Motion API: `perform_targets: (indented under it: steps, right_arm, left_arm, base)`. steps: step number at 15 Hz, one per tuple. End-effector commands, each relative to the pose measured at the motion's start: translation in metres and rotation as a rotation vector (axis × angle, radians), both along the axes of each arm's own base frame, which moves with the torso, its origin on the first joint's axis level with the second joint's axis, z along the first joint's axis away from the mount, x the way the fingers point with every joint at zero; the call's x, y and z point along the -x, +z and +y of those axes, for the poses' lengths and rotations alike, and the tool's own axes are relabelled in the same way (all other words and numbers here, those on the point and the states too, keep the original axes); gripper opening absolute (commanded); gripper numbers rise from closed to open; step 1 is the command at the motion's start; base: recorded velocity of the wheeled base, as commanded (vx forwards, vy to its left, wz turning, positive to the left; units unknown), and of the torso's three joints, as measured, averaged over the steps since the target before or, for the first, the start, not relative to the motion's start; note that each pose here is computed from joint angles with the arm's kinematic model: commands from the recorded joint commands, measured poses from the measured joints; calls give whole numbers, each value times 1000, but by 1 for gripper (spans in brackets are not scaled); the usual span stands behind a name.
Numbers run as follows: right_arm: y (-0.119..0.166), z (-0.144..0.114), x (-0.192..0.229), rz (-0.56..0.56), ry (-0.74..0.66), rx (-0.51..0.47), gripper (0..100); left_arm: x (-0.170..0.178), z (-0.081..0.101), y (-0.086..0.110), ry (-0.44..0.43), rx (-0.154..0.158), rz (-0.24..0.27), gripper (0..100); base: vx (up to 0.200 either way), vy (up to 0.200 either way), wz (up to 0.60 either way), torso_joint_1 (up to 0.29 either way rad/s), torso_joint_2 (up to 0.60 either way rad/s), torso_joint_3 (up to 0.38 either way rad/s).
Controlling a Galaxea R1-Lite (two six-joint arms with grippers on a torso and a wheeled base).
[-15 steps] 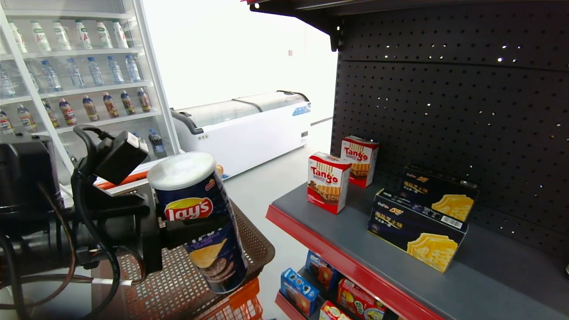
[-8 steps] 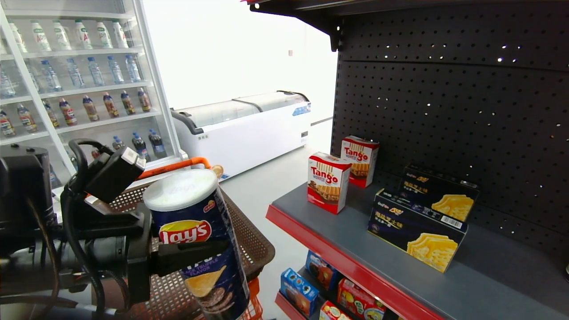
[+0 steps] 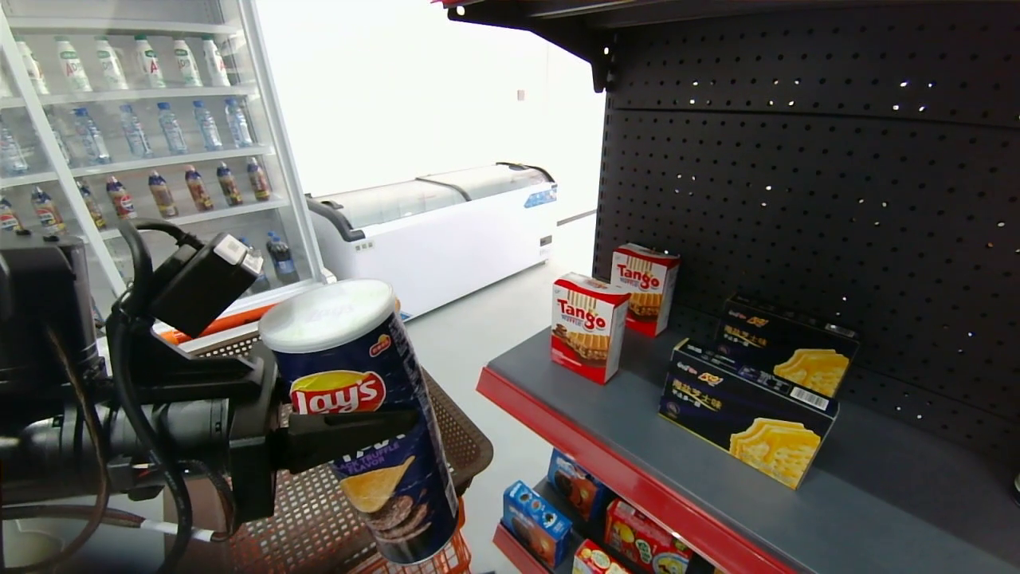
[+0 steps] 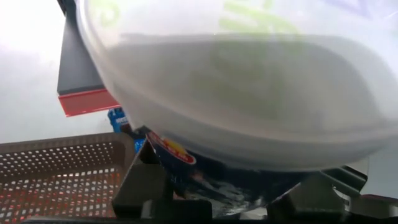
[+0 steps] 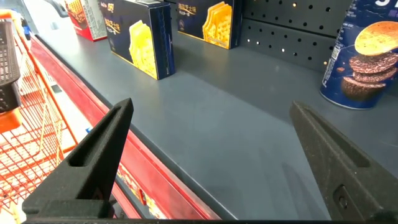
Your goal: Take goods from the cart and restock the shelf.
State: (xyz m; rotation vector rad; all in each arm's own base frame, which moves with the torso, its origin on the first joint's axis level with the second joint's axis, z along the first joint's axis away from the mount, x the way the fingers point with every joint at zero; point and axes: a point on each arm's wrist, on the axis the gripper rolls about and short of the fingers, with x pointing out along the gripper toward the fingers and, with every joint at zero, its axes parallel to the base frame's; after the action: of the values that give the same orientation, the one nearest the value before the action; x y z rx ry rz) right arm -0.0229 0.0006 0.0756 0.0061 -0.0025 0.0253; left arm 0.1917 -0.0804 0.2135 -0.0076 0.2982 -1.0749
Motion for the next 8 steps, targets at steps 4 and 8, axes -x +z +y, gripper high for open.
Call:
perform_targets:
  steps: [4,8]
  right_arm:
    - [0,0,0,1,1,0,100]
    - [0,0,0,1,1,0,100]
  left_arm:
    - [-4,-1,1,-3,1,2,0]
    - [-4,-1,0,-3,0,4,0]
  base:
    - [0,0,0,0,0,0]
    - [0,0,-600,-1,2,2]
